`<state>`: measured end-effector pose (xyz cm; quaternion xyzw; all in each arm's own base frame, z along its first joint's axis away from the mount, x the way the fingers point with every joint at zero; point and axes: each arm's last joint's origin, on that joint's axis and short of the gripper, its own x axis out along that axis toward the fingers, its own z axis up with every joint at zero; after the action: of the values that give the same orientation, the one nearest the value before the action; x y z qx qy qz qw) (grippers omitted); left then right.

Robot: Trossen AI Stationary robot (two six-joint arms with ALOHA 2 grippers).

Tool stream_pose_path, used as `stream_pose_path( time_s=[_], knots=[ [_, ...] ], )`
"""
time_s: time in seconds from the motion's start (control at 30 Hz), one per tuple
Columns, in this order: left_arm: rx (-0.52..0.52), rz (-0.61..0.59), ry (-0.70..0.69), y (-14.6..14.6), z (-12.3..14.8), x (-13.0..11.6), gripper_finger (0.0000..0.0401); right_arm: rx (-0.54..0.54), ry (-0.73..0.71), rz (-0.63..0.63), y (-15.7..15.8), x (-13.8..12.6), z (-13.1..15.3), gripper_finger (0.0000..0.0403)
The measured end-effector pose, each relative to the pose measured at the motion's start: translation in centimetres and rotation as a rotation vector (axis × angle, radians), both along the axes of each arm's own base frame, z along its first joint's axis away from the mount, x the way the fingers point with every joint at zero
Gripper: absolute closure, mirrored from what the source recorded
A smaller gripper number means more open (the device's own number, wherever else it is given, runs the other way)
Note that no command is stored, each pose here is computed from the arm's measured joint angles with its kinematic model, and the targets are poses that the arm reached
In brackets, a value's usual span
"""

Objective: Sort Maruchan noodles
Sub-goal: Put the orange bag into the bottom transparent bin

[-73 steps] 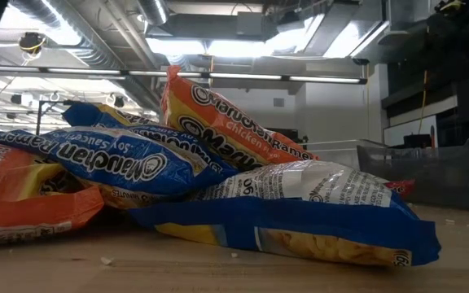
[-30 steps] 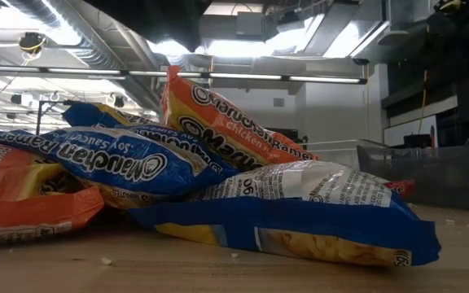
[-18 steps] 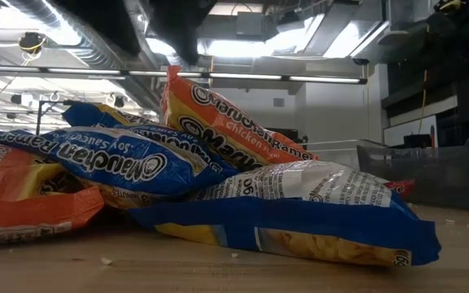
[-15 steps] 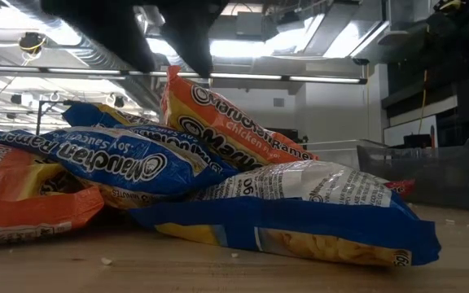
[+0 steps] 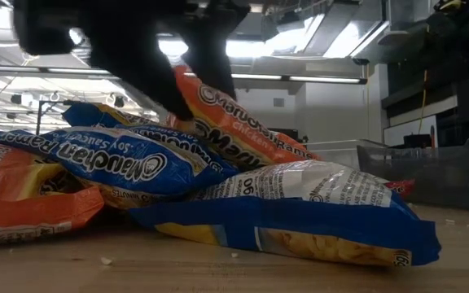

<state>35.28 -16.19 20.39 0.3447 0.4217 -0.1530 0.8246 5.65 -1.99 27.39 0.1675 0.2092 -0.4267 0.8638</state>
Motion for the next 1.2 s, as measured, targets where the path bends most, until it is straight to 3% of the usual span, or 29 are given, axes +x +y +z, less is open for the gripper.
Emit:
stream_pose_path(
  time_s=[0.13, 0.27, 0.63, 0.9, 1.2],
  knots=[
    [0.003, 0.025, -0.010, 0.2, -0.2, 0.3, 0.0184, 0.005, 0.000, 0.005, 0.0, 0.0, 0.0, 0.0052],
    [-0.008, 0.071, -0.006, 0.5, -0.5, 0.4, 0.0215, 0.005, 0.000, 0.005, 0.0, 0.0, 0.0, 0.0052],
    [-0.009, 0.129, -0.073, 0.7, -0.2, 0.9, 0.0391, 0.005, 0.000, 0.005, 0.0, 0.0, 0.0, 0.0052],
    [0.032, 0.190, -0.181, 0.8, 2.5, 1.9, 0.0400, 0.005, 0.000, 0.005, 0.0, 0.0, 0.0, 0.0052],
    [-0.101, 0.227, -0.392, 1.6, 9.9, 4.5, 0.0400, 0.005, 0.000, 0.005, 0.0, 0.0, 0.0, 0.0052]
  ],
)
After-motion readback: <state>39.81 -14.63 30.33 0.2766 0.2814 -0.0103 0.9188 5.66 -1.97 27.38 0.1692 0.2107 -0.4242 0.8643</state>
